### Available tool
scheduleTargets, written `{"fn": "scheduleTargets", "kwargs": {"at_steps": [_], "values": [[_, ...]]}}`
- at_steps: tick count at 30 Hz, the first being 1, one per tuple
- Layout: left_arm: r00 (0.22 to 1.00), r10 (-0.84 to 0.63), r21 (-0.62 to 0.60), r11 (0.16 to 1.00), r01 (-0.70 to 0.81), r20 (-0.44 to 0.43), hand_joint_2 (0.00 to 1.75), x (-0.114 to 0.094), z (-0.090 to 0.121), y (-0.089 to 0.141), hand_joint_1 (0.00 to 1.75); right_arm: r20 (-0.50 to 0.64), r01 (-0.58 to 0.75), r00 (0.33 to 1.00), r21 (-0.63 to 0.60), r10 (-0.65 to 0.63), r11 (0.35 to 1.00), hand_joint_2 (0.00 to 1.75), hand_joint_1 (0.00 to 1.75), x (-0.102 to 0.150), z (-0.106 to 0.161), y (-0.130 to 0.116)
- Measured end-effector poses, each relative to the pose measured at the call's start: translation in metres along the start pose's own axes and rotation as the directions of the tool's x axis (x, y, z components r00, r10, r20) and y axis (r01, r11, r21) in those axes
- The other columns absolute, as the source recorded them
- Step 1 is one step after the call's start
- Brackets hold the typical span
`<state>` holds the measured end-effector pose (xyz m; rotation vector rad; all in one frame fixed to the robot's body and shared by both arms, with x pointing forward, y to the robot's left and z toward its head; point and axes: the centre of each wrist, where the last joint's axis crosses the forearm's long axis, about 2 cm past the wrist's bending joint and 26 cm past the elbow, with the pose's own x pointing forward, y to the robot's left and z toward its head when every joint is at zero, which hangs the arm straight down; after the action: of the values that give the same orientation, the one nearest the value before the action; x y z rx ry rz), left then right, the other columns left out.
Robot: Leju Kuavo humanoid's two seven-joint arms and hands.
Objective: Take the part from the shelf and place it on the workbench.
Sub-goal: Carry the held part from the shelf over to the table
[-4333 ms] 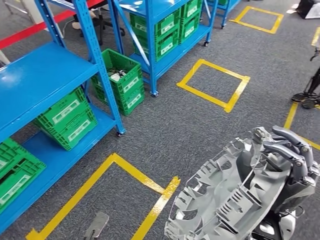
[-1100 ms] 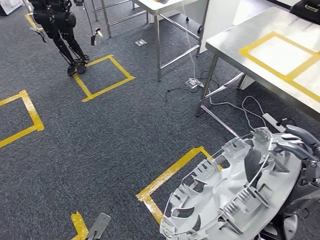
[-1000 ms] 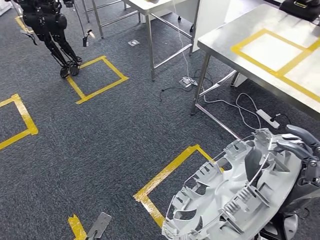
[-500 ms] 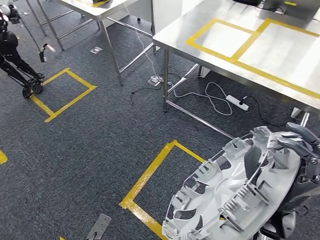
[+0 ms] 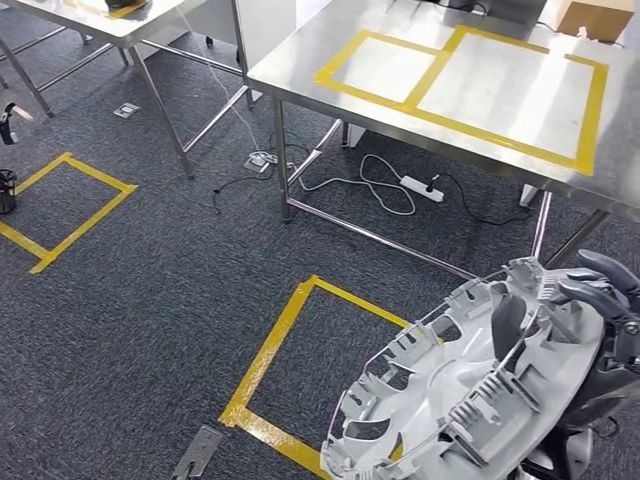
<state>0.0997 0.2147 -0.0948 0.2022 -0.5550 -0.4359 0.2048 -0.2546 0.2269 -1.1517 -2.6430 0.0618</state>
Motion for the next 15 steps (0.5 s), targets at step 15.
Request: {"fn": "scheduleTargets", "kwargs": {"at_steps": [15], "values": [[1.0, -0.009, 0.011, 1.0, 0.009, -0.005, 1.75, -0.0034, 0.0009, -0.0001, 0.0, -0.017, -0.006, 1.0, 0.004, 0.006, 1.0, 1.75, 1.75, -0.0007, 0.0026, -0.0002]]}}
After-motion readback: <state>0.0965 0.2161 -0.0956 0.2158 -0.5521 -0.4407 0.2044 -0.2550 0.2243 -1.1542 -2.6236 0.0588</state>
